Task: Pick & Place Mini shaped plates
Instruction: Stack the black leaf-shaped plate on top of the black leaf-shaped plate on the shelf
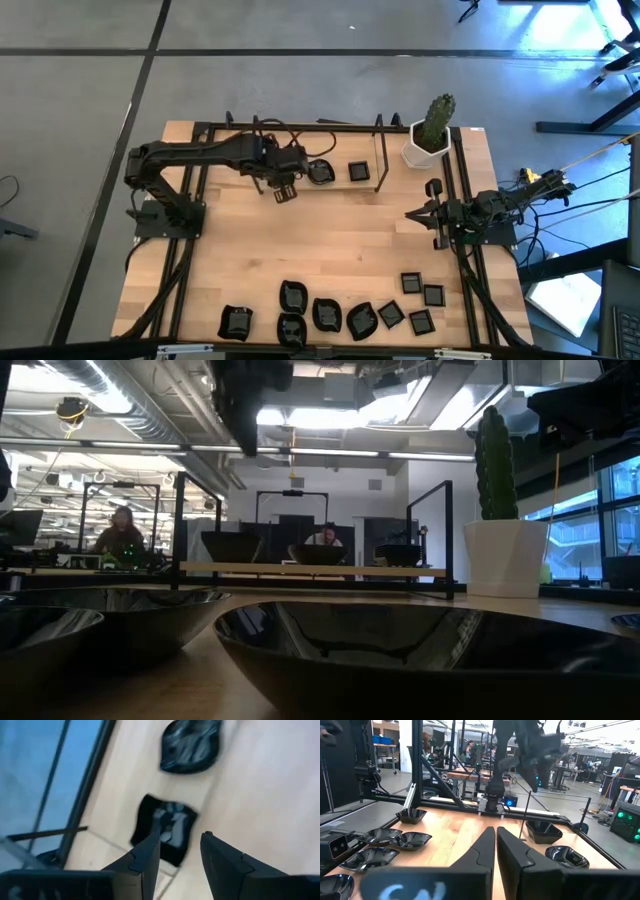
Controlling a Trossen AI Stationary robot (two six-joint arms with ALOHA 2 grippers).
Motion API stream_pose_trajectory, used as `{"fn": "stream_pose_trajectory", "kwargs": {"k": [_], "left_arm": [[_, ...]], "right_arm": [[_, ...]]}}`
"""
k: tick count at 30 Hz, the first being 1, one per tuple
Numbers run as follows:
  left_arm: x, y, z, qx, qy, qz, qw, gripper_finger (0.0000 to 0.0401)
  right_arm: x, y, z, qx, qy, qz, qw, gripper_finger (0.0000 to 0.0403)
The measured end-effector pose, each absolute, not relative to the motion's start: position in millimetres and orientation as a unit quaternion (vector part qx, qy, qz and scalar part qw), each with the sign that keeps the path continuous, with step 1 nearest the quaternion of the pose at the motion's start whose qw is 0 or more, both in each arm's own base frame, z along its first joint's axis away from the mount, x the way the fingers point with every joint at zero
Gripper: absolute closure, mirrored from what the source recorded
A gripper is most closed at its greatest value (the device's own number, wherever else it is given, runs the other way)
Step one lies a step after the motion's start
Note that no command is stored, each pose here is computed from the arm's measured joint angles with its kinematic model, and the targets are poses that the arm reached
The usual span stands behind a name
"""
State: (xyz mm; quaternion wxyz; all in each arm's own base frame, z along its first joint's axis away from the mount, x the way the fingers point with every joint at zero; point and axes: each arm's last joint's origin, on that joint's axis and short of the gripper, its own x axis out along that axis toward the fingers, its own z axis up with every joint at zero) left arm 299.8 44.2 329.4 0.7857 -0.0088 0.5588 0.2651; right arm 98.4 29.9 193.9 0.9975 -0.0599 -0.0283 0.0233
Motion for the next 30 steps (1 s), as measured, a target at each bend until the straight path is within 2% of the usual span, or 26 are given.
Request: {"fn": "stream_pose_trajectory", "kwargs": {"k": [3,6,9,12,17,23,30], "left_arm": [[298.9,24.9,343.3,-0.001,0.517,0.214,0.829,0.0270],[285.4,-6.4,360.3,0.065,0.429,0.175,0.884,0.0285],[253.2,-27.5,380.5,0.098,0.294,0.169,0.936,0.0311],[211.4,-32.5,379.6,0.083,0.200,0.164,0.962,0.0345],[160.9,-27.4,336.8,0.024,0.100,0.201,0.974,0.0395],[150.2,-27.8,265.7,0.074,0.008,0.158,0.985,0.0399],[148.4,-30.2,222.1,0.107,0.017,0.088,0.990,0.0399]], "right_arm": [[98.4,29.9,193.9,-0.060,-0.028,0.023,0.998,0.0383],[98.4,29.9,193.5,-0.060,-0.027,0.024,0.998,0.0383],[98.4,30.0,192.6,-0.060,-0.022,0.024,0.998,0.0383],[98.5,30.0,191.7,-0.061,-0.018,0.025,0.998,0.0383],[98.5,30.0,191.7,-0.064,-0.018,0.024,0.997,0.0383],[98.5,29.9,191.7,-0.074,-0.018,0.023,0.997,0.0383],[98.5,28.8,191.8,-0.103,-0.017,0.005,0.994,0.0383]]}}
